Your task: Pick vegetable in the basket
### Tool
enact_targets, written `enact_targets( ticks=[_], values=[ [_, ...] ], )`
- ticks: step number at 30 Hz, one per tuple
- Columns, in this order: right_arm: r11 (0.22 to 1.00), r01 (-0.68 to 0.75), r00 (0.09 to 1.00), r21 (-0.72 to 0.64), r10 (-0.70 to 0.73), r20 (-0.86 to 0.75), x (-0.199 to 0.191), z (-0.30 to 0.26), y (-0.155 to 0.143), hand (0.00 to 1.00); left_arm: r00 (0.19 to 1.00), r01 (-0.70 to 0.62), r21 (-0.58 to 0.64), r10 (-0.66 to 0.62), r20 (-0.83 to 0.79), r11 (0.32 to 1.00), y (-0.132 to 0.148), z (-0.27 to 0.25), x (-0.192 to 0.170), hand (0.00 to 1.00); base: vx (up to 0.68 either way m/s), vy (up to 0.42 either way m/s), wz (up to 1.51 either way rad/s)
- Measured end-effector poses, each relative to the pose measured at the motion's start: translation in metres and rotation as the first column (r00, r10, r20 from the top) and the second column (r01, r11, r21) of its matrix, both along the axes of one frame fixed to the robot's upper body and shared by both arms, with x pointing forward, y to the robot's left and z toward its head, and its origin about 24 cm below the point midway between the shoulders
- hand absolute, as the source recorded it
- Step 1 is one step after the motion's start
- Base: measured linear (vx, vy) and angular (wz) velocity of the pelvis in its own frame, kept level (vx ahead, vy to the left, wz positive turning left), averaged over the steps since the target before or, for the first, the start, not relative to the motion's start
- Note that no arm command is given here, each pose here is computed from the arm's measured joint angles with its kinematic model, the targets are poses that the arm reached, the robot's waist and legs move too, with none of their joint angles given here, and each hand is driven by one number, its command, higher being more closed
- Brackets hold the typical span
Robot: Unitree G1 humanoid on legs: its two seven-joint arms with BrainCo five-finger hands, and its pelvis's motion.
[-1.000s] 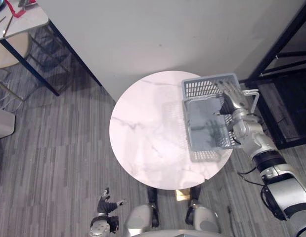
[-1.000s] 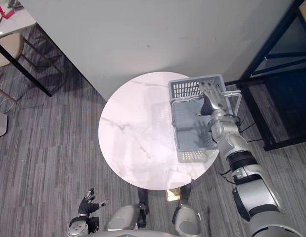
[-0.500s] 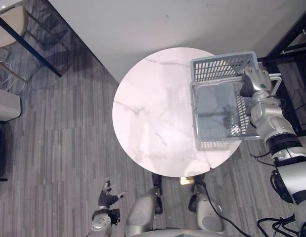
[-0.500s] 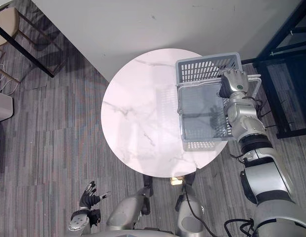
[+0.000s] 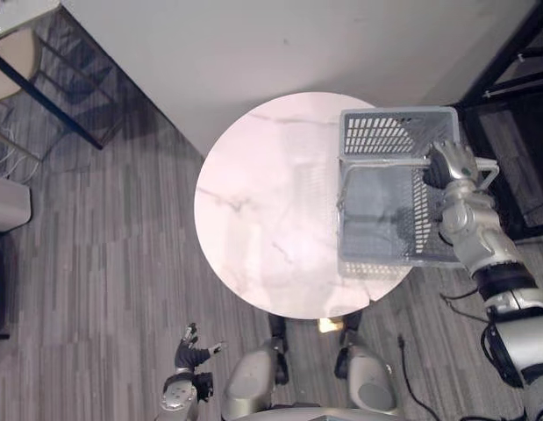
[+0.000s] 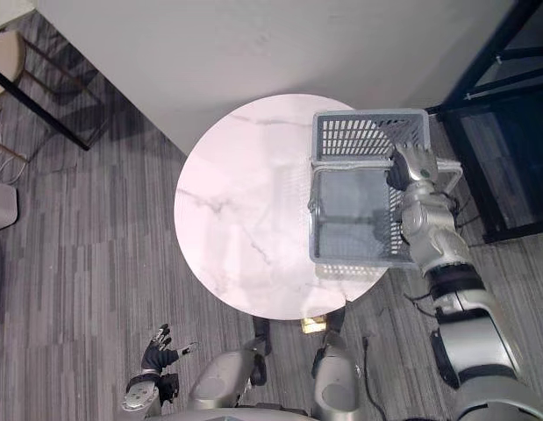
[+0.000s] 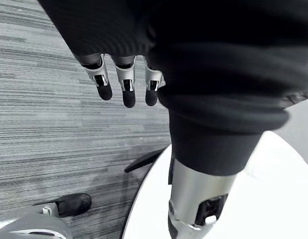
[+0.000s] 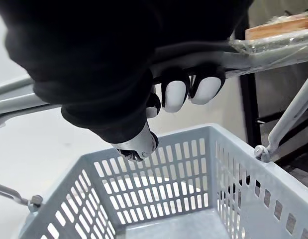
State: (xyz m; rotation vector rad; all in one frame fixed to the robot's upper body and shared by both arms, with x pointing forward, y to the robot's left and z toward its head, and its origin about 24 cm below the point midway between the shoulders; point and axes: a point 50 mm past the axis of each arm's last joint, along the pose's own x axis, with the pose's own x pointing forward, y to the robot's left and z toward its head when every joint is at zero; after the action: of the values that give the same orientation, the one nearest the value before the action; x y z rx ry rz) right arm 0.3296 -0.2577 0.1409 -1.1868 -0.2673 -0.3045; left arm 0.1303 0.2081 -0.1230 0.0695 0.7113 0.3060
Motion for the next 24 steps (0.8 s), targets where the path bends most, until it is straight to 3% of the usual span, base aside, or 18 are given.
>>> enact_targets(
  ticks=[8, 15, 17, 20, 24],
  values=[
    [0.975, -0.047, 0.999, 0.215, 0.045, 0.013, -0.053, -0.03, 0.002, 1.0, 0.999, 0.043, 0.012, -0.043, 0.03, 0.999, 0.0, 0.006, 0.006, 0.0, -0.01, 0.001, -0.45],
    [0.873, -0.022, 0.991, 0.487, 0.082, -0.102, -0.079, -0.075, 0.016, 1.0, 0.994, 0.021, 0.064, -0.027, 0.106, 0.998, 0.017, 0.021, 0.021, 0.0, -0.12, 0.017, -0.42],
    [0.775, 0.074, 0.977, 0.628, 0.071, -0.202, -0.102, -0.108, 0.017, 1.0, 0.995, -0.007, 0.087, -0.001, 0.096, 0.996, 0.03, 0.023, 0.017, 0.0, -0.09, -0.1, 0.35],
    [0.647, 0.115, 0.975, 0.754, 0.073, -0.211, -0.107, -0.124, 0.025, 1.0, 0.991, -0.035, 0.089, 0.023, 0.131, 0.995, 0.033, 0.03, 0.016, 0.0, -0.15, -0.205, 0.14],
    [0.531, 0.181, 0.966, 0.828, 0.063, -0.252, -0.107, -0.143, 0.025, 1.0, 0.982, -0.076, 0.005, 0.074, 0.174, 0.997, 0.016, 0.031, 0.019, 0.0, -0.2, -0.199, 0.0]
  ],
)
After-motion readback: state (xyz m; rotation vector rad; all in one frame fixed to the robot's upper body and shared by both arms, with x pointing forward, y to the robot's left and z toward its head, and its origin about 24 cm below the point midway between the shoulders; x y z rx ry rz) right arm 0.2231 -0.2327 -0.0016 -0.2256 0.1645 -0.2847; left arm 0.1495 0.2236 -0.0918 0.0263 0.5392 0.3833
